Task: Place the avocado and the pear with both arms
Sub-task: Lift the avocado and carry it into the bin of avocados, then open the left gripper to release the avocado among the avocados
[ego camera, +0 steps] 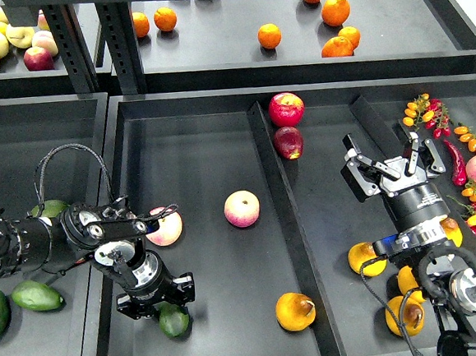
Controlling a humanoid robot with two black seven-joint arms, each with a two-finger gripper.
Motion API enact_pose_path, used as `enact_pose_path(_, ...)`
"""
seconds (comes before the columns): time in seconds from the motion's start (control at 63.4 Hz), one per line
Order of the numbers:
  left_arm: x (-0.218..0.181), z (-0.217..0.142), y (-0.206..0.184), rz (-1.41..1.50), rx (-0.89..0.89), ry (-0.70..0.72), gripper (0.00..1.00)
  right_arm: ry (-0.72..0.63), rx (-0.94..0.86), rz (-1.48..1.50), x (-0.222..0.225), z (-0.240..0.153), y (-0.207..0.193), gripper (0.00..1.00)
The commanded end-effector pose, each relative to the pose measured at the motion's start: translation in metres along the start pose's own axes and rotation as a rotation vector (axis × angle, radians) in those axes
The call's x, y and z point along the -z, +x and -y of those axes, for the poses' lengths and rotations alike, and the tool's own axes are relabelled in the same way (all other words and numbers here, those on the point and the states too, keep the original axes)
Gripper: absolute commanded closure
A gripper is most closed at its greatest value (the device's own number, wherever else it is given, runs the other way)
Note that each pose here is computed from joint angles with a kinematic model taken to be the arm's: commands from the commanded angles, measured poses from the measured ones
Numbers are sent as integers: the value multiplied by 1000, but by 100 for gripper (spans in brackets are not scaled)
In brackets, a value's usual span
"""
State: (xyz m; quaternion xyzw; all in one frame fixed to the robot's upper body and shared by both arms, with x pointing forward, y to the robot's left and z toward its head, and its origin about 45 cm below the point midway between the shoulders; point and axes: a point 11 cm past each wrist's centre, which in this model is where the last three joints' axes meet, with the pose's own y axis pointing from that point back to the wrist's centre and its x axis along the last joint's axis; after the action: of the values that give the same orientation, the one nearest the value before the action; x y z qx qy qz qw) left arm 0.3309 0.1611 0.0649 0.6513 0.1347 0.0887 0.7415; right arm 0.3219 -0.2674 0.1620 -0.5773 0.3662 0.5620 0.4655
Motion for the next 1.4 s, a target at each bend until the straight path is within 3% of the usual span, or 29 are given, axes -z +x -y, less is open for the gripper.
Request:
enact_pose_path(0.0,-11,-19,15,11,-43,-21,81,-2,1,1,-1,1,0,0)
enact_pose_path(0.316,36,-70,71,-94,-172,-10,80,-4,2,1,-1,1,-1,0)
enact_pose_path(0.773,119,-113,100,-219,-249,41,78,-85,64,-17,-17,37,-26,0)
enact_pose_path(1.389,196,-84,87,-295,-227,167,77,-140,47,-17,-33,46,-28,0)
